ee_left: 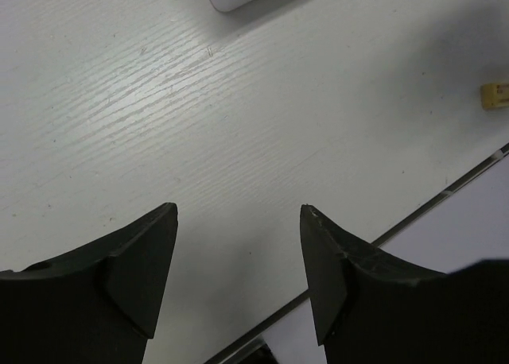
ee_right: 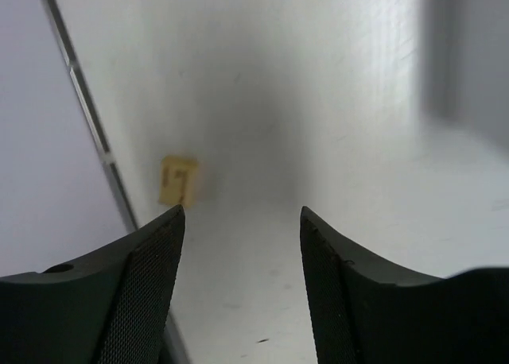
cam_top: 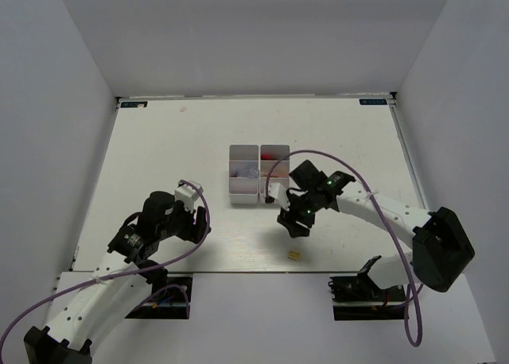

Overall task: Sort the stationery into containers
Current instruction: Pick up the stationery from the corner of the board.

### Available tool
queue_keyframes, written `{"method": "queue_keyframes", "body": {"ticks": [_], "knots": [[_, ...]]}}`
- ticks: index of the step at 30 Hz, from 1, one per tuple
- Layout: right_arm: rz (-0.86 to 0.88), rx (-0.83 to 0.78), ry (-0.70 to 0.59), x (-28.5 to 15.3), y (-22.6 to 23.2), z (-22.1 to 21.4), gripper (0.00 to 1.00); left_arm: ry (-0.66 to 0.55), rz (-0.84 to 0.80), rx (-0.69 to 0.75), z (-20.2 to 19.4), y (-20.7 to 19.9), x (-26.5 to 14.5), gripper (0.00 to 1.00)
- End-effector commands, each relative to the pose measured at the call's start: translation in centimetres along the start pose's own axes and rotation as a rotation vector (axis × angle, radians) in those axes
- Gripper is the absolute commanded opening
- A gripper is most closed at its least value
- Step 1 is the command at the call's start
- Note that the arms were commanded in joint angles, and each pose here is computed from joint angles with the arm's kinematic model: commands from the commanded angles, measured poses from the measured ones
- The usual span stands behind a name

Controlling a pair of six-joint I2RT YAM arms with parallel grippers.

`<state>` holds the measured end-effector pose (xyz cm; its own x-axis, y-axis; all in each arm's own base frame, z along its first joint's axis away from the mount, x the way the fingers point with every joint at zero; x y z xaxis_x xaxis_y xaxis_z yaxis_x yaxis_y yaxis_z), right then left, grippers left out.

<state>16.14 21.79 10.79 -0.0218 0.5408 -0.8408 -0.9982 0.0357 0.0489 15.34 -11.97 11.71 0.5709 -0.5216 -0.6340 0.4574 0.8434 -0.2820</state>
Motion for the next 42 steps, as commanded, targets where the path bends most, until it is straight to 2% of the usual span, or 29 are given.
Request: {"method": "queue_keyframes", "body": {"ticks": [1,5,11,20,27,30,38,41,42], "knots": [[0.133,0.154,0.093,1.2,3.8,-3.2,0.63,-0.037,0.002,0.003,1.0,-0.1,-0.4,0.73],[0.122,0.179,0.131,2.4,4.1,-4.0,0.62,-0.031,0.007,0.002,0.9,0.0,-0.3,0.75],[0.163,0.241,0.170,3.7,4.9,-3.9,0.68,-0.026,0.006,0.003,0.8,0.0,-0.3,0.76],[0.114,0.182,0.203,5.0,5.3,-4.2,0.70,-0.024,-0.003,0.007,0.8,-0.2,-0.3,0.76],[0.034,0.092,0.303,6.3,5.1,-5.2,0.70,-0.028,0.002,0.007,0.9,-0.1,-0.4,0.76],[0.000,0.048,0.337,6.8,4.9,-5.6,0.67,-0.031,0.001,0.009,0.9,-0.1,-0.4,0.76],[-0.096,-0.078,0.401,7.4,4.7,-7.4,0.48,-0.032,0.000,0.010,0.9,-0.1,-0.4,0.76],[-0.104,-0.114,0.416,7.7,4.8,-7.8,0.38,-0.036,0.002,0.008,1.0,-0.1,-0.5,0.76],[-0.108,-0.120,0.419,7.7,4.8,-7.9,0.31,-0.035,0.003,0.010,0.9,-0.1,-0.5,0.76]]}}
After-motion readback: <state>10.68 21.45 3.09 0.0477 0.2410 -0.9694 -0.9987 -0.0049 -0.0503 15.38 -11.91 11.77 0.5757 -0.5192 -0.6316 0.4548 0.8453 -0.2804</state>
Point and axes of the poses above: each gripper's point midway between its finger pads, its own x axis out along the fingers, its own y axis along the line the jaws close on, z = x × y, the point moved 2 cm from there along -x, back along the fingers, and after that the axes turned 6 degrees about -x, right-handed, at the moved point
